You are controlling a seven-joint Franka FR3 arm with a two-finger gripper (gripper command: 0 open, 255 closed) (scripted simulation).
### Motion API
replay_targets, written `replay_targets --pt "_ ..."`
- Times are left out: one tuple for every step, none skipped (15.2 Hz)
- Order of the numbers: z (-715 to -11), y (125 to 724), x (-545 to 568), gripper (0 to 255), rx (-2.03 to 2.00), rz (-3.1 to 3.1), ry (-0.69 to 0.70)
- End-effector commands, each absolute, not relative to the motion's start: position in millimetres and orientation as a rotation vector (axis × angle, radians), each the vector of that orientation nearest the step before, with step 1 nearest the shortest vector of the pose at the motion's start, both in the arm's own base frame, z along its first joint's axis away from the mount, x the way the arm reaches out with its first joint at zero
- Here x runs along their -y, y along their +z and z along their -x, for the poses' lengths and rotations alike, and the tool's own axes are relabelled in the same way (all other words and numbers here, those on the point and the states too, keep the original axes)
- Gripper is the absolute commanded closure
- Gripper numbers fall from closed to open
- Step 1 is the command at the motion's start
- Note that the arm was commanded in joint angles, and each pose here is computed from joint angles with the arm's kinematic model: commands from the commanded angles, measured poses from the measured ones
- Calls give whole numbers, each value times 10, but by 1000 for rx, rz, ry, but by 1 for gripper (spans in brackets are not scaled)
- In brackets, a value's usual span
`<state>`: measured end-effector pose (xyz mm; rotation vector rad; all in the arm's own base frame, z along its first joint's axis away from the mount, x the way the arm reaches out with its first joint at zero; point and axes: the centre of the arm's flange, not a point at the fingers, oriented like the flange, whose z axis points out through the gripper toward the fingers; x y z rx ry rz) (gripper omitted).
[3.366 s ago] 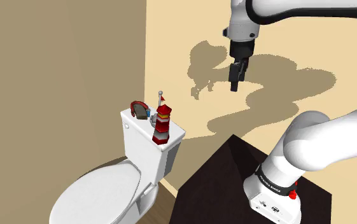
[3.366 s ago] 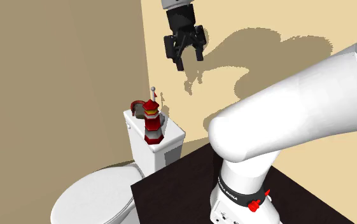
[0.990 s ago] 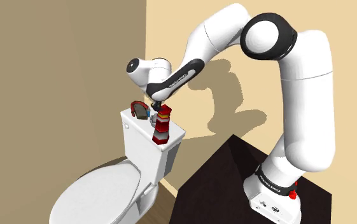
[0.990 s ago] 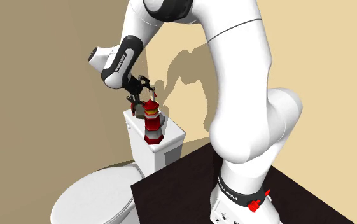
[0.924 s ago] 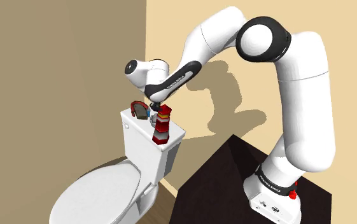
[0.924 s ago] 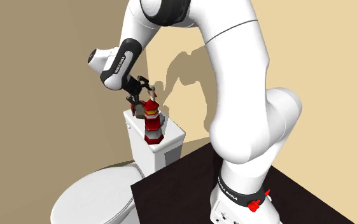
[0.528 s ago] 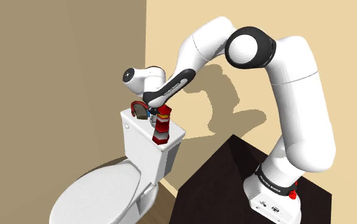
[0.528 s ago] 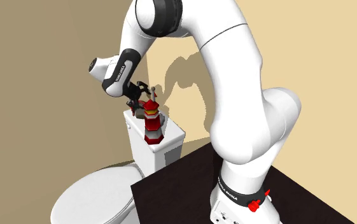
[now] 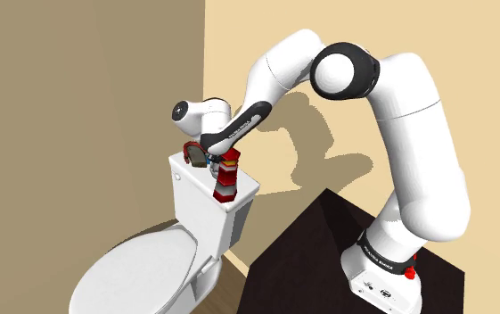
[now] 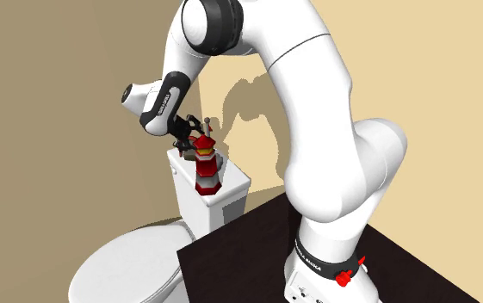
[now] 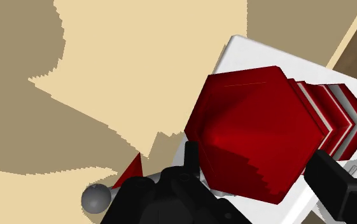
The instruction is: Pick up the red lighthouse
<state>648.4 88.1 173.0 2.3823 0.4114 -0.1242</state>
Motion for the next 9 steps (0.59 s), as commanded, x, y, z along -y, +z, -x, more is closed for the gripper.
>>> replay_targets --pt "-6481 1717 -872 255 -411 -2382 -127" --pt "-6480 1717 -869 255 -411 -2382 -127" --pt "-6478 1715 -871 255 -411 -2382 -127" --pt "-6478 1716 -869 255 -411 -2382 -127" --pt "-6477 1713 -871 255 -411 -2382 -127" --pt "-6481 1714 -875 255 -411 -2382 -127" --pt "-6481 1767 -875 255 -411 -2382 -127" --pt "-6481 1820 -875 255 -411 -2382 -127" --pt "-6480 1873 -875 255 -411 -2382 -127"
